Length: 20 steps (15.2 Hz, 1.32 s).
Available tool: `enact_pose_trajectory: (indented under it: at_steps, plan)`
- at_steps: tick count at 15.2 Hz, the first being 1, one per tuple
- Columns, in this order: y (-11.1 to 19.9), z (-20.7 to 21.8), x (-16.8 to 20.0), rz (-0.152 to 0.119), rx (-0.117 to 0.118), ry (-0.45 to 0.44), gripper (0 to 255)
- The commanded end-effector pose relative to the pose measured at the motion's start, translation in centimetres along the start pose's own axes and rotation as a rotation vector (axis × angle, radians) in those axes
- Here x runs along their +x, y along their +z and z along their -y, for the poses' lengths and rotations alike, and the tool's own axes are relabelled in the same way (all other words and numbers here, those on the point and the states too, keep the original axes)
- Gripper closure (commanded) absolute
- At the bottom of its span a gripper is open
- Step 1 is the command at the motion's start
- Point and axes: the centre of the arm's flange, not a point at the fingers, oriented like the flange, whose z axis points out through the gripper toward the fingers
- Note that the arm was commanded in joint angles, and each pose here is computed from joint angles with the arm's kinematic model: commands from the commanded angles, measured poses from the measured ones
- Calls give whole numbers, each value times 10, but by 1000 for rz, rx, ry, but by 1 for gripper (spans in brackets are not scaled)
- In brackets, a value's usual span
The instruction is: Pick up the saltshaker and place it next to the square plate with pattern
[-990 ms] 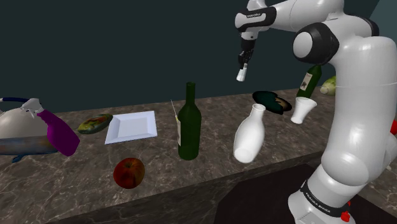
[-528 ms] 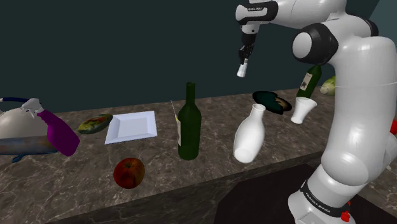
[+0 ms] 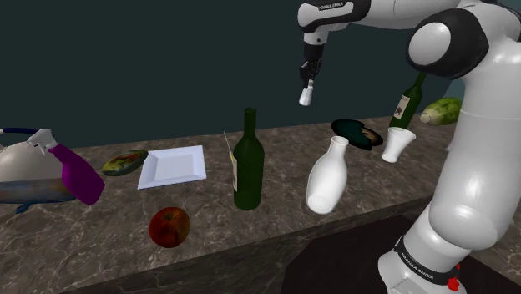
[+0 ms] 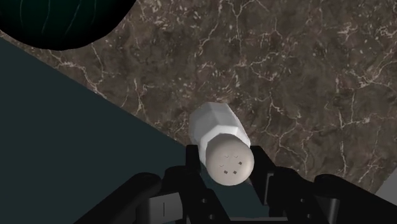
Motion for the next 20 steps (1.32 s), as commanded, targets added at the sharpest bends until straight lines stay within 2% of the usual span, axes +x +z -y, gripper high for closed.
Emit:
enact_pose_trajectory:
  at_steps: [1,20]
  plan:
    - [-1,25,4,0,0,1,255]
    - [-25,274,23,0,0,1,255]
